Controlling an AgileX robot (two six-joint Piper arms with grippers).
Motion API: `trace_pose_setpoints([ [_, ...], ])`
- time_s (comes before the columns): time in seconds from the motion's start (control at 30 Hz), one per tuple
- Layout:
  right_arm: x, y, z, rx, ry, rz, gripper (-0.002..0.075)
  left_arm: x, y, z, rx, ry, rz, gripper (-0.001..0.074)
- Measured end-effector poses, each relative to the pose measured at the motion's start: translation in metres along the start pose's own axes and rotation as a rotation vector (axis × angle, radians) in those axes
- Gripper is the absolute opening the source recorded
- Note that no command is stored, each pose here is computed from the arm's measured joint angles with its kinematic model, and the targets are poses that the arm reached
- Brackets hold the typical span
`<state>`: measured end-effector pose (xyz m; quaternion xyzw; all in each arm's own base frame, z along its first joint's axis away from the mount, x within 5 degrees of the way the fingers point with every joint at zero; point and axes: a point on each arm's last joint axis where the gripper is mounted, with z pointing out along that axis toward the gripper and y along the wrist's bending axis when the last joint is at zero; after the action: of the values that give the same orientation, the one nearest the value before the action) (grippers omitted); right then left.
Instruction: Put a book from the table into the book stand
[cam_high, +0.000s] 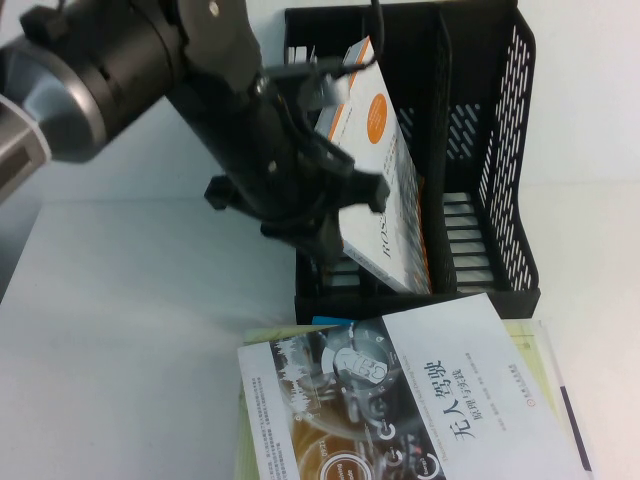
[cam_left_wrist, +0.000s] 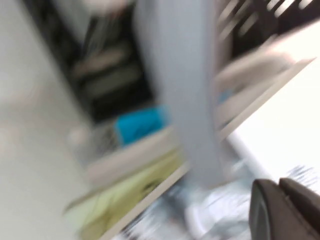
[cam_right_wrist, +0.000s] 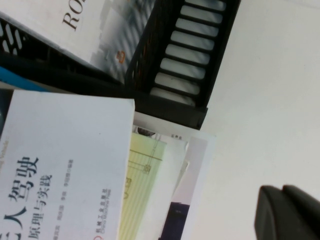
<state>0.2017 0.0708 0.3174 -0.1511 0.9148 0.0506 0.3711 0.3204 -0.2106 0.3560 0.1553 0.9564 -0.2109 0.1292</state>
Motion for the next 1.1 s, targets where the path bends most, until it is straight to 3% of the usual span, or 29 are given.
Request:
trace_pose_setpoints([
  [0.3,0.0,0.0,0.0,0.003,0.004,-0.004,-0.0003,0.033,0.003,0.028,-0.143,0.104,0.033,-0.0001],
  [0.73,0.0,0.0,0.0,0.004,0.004,-0.005,-0.0003,-0.005,0.01,0.054,-0.158,-0.235,0.083,-0.0001],
  [0.93,0.0,0.0,0.0,0.004,0.004,-0.005,-0.0003,-0.028,0.002,0.026,-0.189,-0.404,0.113,-0.0002],
  [1.1,0.0,0.0,0.0,0.004,0.004,-0.005,-0.0003,-0.041,0.001,-0.004,-0.29,-0.494,0.095,-0.0002],
])
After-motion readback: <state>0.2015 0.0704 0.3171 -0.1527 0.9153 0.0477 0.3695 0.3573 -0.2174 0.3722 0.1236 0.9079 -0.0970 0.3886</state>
